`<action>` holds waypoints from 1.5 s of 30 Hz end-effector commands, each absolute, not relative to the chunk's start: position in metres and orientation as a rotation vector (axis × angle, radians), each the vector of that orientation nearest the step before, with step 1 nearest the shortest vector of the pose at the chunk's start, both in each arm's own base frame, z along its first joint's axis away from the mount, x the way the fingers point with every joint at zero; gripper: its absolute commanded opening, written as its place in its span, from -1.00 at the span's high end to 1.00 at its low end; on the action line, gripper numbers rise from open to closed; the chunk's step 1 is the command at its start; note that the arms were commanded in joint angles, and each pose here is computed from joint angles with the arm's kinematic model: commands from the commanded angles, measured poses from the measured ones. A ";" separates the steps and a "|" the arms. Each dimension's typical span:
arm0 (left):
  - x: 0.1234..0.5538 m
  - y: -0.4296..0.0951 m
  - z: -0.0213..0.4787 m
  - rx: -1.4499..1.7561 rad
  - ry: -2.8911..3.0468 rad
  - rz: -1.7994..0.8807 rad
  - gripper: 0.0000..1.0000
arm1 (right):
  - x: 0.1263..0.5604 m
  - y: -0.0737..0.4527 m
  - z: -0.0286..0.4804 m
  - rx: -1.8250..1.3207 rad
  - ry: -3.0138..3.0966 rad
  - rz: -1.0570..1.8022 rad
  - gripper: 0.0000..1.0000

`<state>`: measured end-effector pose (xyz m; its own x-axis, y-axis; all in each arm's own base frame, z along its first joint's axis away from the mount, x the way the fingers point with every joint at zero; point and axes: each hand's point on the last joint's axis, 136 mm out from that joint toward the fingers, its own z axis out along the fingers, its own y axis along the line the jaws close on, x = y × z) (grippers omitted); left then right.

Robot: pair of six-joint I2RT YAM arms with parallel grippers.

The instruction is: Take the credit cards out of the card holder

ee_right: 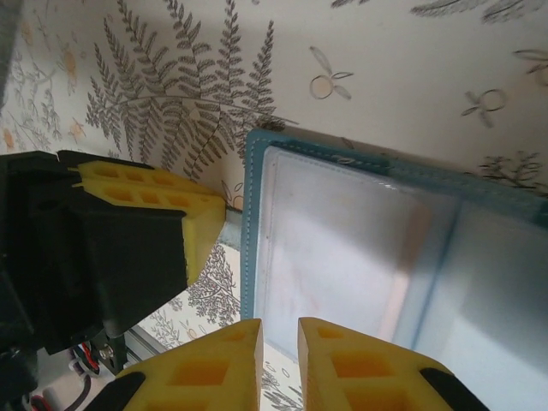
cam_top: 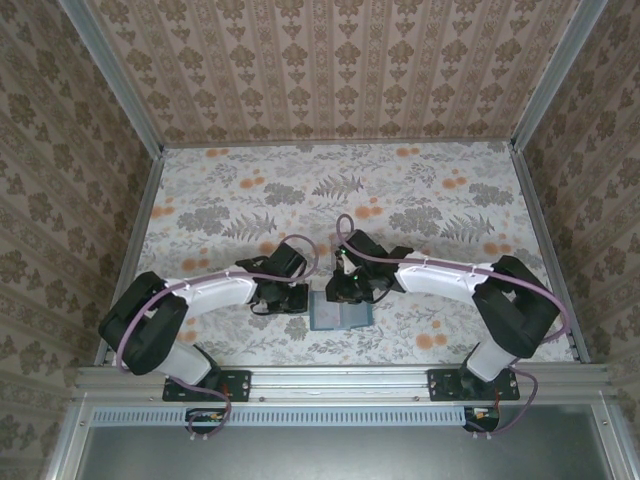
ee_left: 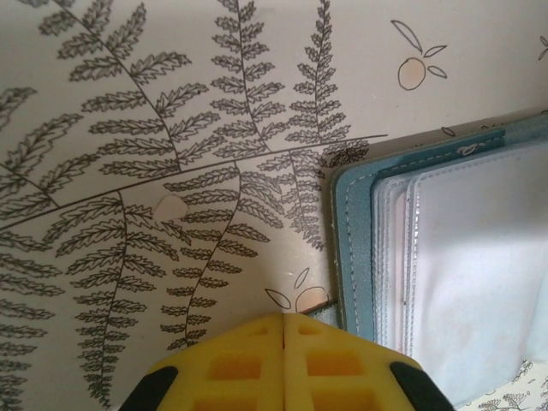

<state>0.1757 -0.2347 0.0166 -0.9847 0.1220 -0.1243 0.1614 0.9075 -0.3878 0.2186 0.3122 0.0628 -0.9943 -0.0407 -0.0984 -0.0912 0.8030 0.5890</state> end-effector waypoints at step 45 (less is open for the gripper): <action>0.161 -0.228 0.008 0.227 3.021 -0.629 0.86 | 0.208 0.268 0.034 -0.244 3.048 0.041 -0.02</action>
<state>0.1703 -0.2329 0.0171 -0.9850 0.1135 -0.1300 0.1584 0.8936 -0.4199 0.2108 0.2777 0.0350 -0.9890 -0.1240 -0.0801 -0.1323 0.9854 0.1074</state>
